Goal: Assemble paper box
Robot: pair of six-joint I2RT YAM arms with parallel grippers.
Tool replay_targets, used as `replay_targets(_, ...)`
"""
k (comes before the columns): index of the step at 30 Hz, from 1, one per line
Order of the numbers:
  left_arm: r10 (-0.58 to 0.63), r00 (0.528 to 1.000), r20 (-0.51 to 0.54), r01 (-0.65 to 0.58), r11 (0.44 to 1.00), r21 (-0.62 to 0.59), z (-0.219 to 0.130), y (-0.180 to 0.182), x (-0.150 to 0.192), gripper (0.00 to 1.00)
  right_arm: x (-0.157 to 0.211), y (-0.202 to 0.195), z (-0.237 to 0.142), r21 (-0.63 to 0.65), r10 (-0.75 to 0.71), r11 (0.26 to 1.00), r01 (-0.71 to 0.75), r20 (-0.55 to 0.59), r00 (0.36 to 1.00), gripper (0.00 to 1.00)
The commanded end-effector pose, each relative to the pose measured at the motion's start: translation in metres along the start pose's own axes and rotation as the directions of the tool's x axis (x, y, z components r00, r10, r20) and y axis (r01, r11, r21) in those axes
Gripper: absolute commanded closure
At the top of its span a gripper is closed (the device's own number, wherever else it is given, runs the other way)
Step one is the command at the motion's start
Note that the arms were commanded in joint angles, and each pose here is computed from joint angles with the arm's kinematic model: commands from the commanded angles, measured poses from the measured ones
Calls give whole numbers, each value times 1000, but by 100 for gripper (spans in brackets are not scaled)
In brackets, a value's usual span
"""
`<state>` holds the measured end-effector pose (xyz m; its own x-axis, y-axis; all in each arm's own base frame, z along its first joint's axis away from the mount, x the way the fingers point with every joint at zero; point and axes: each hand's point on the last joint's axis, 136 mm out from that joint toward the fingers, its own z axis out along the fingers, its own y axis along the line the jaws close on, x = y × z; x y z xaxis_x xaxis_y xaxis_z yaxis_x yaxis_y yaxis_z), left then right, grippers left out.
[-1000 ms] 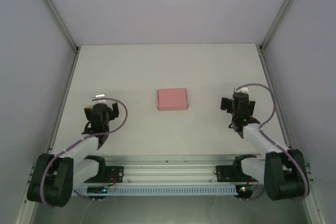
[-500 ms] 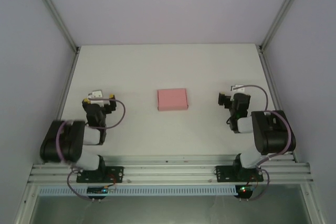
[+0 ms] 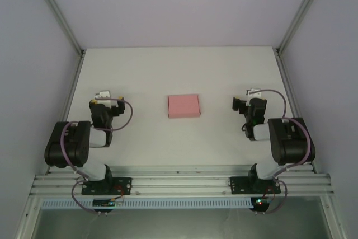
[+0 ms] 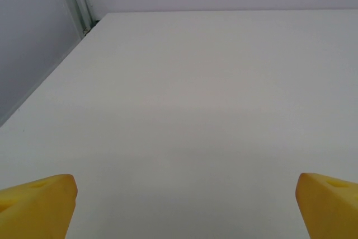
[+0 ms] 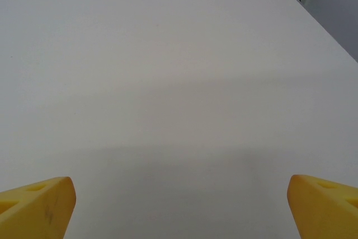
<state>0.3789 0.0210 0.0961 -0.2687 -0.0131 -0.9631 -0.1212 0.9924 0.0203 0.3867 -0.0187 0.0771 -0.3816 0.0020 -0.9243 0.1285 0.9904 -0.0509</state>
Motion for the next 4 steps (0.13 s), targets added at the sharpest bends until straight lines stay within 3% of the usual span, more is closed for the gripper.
replay_targets(1,-36,999,-6,35,998,-60,7,11,-5,0,-7,2,0,-12,11,1000,-11,15,1000,1)
replay_targets(4,-38,999,-23,36,997,-70,9,13,-5,0,-7,2,0,-11,12,1000,-12,17,1000,1)
